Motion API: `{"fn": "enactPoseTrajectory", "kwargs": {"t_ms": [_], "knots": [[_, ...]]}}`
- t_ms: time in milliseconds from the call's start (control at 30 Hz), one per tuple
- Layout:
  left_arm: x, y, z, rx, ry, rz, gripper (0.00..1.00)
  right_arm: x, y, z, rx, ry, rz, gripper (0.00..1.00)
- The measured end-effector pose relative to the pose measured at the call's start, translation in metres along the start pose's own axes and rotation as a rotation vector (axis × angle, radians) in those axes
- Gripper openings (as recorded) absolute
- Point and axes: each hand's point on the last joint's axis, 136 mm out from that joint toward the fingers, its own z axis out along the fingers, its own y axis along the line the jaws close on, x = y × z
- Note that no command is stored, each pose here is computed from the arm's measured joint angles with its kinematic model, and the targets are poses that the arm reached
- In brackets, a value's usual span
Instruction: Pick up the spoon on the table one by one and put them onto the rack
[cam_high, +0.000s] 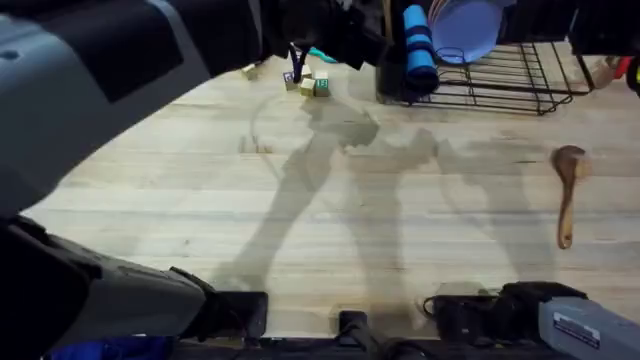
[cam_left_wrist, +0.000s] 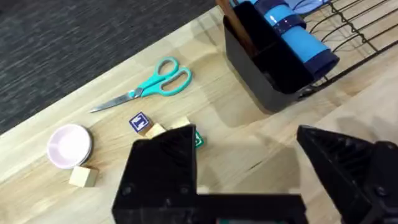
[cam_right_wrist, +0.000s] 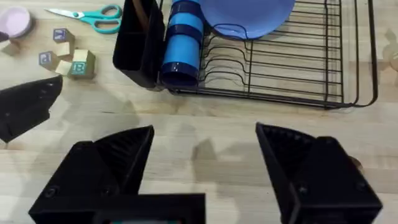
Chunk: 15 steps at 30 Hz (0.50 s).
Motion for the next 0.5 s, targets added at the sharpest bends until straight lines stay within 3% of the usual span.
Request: {"fn": "enactPoseTrajectory", "kwargs": {"t_ms": [267, 400, 500], "knots": [[0.032, 0.005, 0.008, -0.016, 0.070, -0.006, 0.993, 0.000, 0.000, 0.000, 0.000, 0.001, 0.000, 0.996], [0.043, 0.027, 0.004, -0.059, 0.086, -0.036, 0.993, 0.000, 0.000, 0.000, 0.000, 0.001, 0.000, 0.996], [0.041, 0.048, -0.011, -0.102, 0.063, -0.063, 0.993, 0.000, 0.000, 0.000, 0.000, 0.001, 0.000, 0.997]]}}
